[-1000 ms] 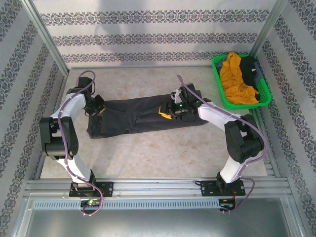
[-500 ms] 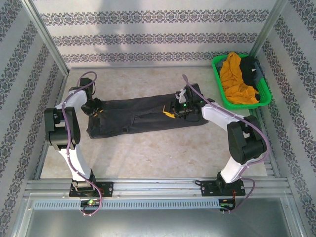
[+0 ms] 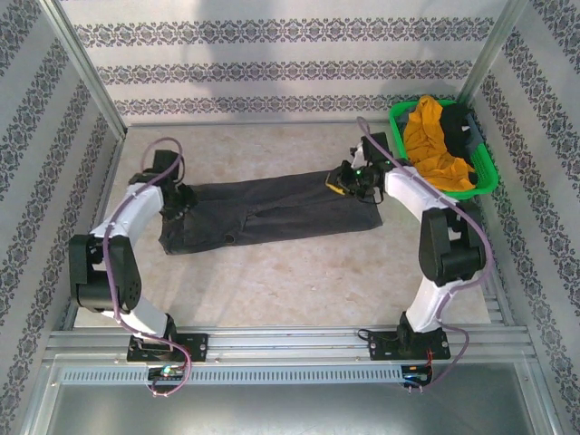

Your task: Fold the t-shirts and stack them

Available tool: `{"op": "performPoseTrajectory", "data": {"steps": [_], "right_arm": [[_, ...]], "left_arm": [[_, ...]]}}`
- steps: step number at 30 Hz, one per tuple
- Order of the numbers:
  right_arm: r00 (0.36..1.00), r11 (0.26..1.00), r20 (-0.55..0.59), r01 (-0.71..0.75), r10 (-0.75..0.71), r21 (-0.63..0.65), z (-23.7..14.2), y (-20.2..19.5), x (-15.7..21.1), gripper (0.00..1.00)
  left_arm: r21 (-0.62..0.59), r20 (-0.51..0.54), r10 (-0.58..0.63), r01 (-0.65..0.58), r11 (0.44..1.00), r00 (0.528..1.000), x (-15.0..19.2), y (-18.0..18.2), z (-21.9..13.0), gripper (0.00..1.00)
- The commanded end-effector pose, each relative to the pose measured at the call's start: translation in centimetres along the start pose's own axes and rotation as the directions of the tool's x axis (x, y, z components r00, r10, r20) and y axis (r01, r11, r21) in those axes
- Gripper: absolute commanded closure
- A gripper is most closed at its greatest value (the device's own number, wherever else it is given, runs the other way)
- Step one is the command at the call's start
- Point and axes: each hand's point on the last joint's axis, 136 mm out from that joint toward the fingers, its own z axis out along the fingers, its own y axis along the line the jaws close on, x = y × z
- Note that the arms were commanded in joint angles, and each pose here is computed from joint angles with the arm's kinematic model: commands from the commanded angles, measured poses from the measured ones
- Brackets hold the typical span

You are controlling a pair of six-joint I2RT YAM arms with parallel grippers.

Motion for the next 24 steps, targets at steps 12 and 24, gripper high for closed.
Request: {"op": "performPoseTrajectory", "data": {"steps": [12, 24], "right_arm": [[0.955, 0.787, -0.281, 0.101, 0.094, 0.608, 1.3, -12.6, 2.1, 0.79], [0.929, 0.739, -0.330, 0.102, 0.169, 0.666, -3.3, -13.6, 16.6, 0.78]], "left_arm": [[-0.097, -0.117, -0.248, 0.237, 0.967, 0.962, 2.5, 1.0, 7.7, 0.70], [0.016, -0.103, 0.021, -0.019, 1.000, 0.994, -4.2, -11.5, 12.4, 0.70]]}}
